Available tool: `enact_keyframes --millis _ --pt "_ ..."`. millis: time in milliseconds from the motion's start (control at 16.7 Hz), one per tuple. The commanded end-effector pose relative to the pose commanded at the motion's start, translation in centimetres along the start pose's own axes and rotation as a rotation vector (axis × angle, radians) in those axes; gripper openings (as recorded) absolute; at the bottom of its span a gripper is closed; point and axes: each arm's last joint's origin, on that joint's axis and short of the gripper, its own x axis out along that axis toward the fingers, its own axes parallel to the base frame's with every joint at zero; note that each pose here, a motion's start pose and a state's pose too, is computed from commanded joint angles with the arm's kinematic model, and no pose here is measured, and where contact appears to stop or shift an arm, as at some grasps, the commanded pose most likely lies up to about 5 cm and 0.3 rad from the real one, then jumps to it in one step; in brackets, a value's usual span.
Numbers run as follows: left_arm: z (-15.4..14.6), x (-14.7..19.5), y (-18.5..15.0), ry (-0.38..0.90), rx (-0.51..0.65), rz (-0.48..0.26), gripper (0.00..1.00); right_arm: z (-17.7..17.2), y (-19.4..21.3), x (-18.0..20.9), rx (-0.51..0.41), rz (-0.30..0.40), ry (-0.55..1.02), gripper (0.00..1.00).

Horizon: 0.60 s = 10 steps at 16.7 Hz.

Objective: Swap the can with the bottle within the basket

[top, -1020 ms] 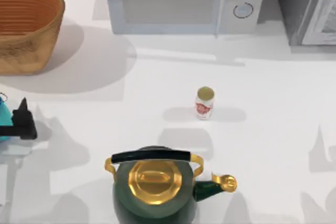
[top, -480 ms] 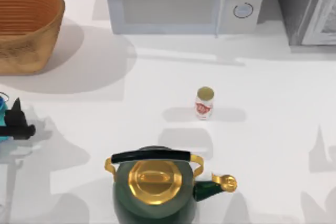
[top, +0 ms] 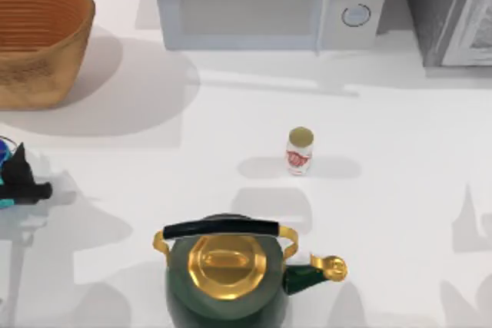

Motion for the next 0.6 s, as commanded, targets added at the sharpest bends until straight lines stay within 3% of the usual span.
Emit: enact_keyframes --millis 600 --pt "0.11 0.07 0.29 0.000 -0.002 0.016 0.00 0.00 0.00 0.00 0.000 0.000 0.000 1.00"
